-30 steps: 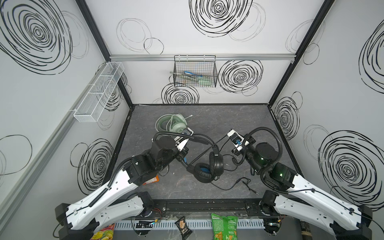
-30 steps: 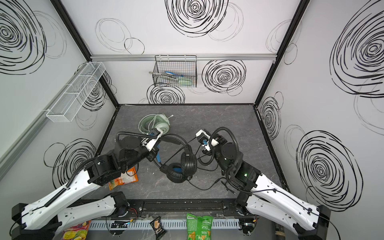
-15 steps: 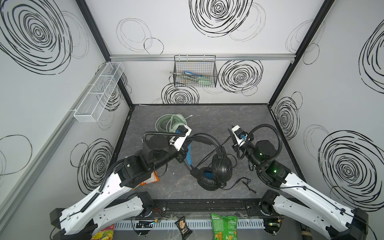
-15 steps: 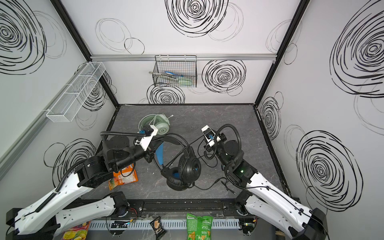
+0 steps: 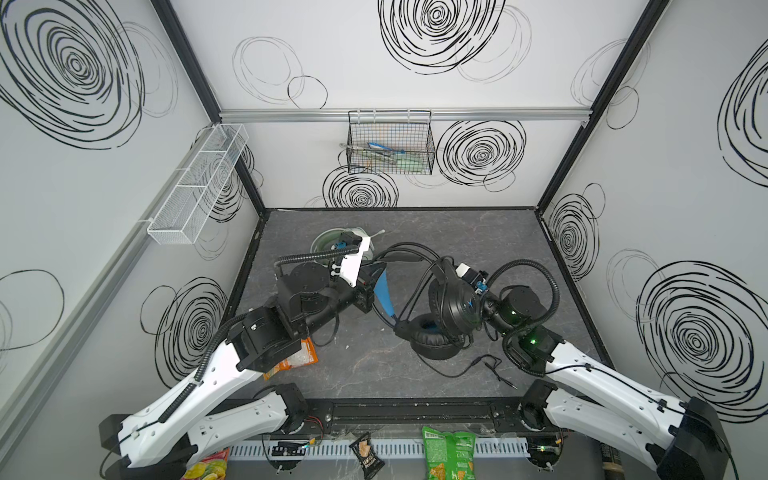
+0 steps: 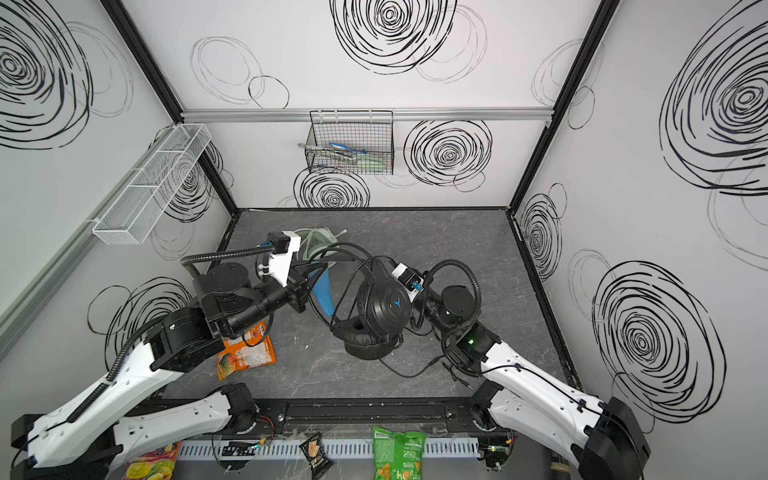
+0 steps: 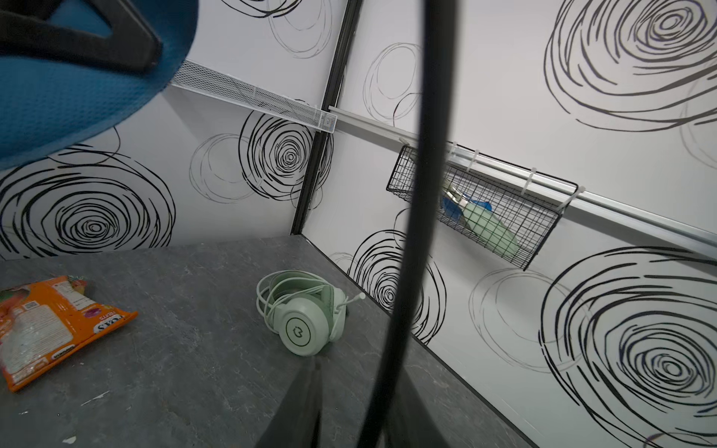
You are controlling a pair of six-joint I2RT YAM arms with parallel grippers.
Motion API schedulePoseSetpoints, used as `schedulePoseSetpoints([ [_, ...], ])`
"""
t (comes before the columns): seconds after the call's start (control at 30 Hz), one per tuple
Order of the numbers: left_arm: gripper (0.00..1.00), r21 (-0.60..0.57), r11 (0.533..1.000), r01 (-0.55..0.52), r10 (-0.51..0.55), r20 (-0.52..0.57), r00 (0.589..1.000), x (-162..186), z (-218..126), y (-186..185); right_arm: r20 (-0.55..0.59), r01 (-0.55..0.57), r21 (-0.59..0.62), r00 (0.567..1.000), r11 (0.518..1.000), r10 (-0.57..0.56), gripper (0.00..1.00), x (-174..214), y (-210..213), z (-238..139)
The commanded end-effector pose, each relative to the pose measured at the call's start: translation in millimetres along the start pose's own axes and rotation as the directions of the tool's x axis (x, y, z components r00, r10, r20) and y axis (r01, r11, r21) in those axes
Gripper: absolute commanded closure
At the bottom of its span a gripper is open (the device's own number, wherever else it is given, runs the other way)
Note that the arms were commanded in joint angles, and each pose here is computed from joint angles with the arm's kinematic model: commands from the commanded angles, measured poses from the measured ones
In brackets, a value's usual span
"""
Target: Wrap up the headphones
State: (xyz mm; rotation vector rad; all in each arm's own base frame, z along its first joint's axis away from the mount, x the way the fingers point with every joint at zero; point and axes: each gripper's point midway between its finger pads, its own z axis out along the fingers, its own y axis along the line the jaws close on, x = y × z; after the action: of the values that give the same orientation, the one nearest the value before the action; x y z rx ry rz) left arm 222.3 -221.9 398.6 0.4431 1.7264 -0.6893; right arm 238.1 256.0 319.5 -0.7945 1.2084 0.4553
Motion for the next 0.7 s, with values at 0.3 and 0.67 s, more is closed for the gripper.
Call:
schedulePoseSetpoints([
  [0.3,1.00,0.162,0.967,0.198,-0.240,0.314,0.919,-107.3,-24.4,-25.8,0.166,-0.117,-0.135,0.976,0.984,0.139,0.65,-20.3,22.2,8.6],
  [0.67,1.00,0.221,0.933,0.284,-0.353,0.412,0.840,-144.5,-35.9,-26.2,0.074,-0.189,-0.121,0.977,0.975,0.198,0.79,16.9,32.3,21.1],
])
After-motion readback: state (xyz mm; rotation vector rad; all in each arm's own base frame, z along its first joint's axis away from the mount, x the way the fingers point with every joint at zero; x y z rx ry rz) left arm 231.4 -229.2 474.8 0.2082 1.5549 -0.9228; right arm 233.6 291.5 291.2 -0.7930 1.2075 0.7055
